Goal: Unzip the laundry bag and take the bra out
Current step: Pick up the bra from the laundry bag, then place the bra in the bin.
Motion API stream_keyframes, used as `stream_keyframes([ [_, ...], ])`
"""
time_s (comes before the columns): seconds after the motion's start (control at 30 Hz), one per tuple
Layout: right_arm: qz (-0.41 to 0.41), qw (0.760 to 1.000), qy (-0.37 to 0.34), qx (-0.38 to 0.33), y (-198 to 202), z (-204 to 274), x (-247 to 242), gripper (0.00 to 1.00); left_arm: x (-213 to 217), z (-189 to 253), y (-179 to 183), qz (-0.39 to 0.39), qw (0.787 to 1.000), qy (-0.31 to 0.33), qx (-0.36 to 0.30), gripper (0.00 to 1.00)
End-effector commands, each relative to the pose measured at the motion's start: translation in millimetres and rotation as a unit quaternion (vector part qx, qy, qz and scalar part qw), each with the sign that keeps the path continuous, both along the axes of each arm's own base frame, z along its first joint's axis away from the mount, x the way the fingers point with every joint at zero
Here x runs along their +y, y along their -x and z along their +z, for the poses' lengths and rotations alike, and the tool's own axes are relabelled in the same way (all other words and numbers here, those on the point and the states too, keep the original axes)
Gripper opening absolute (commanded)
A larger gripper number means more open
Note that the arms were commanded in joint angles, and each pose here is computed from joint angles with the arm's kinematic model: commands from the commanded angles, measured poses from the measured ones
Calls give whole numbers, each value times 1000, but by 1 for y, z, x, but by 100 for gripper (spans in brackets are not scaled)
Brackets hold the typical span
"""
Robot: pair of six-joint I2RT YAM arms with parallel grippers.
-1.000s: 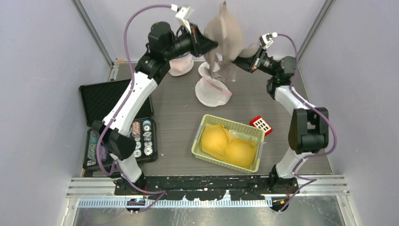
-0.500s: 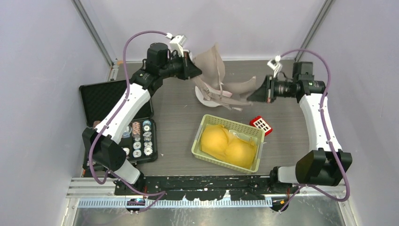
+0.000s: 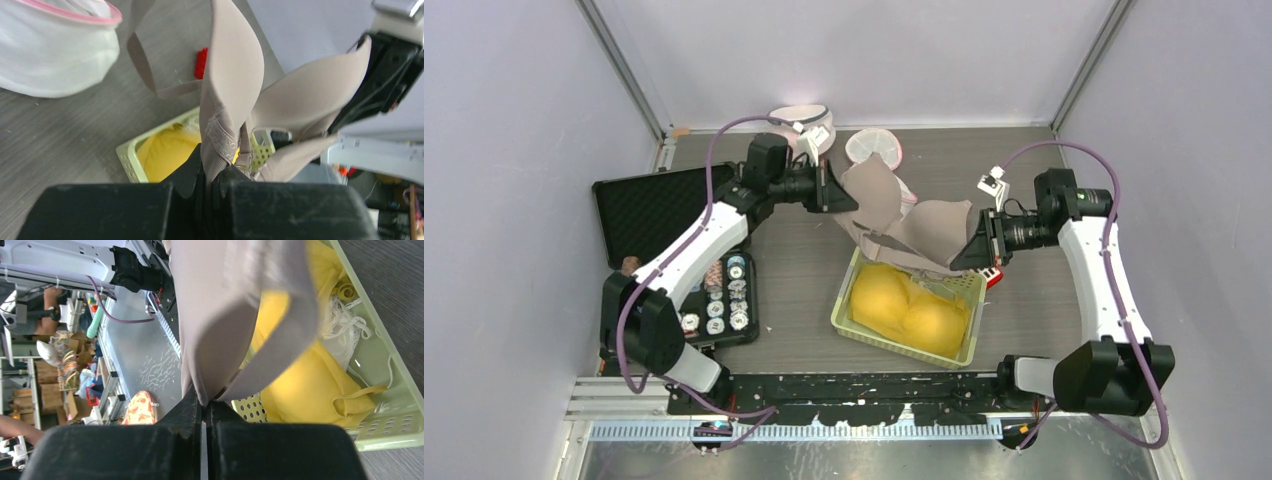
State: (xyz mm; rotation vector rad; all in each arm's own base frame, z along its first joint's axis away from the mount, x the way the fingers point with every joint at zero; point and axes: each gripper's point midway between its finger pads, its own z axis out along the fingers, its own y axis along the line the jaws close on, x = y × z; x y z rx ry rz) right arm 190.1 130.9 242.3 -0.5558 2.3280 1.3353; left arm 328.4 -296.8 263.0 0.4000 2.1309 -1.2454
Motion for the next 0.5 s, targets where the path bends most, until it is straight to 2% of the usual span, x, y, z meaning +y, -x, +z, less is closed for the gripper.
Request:
stream_keyframes([
  [0.0,1,999,0,-34,8,7,0,1,0,35,37,-88,988,45,-116,0],
  [0.13,15,999,28,-16,11,-8,-7,1,3,1,49,-91,993,9,-69,0],
  [0.27,37,997,63,1,23,-19,-16,1,-10,-21,72,-123,991,-10,-52,0],
  [0.47,43,993,107,19,22,-37,-28,1,-23,-48,85,-135,991,-9,-23,0],
])
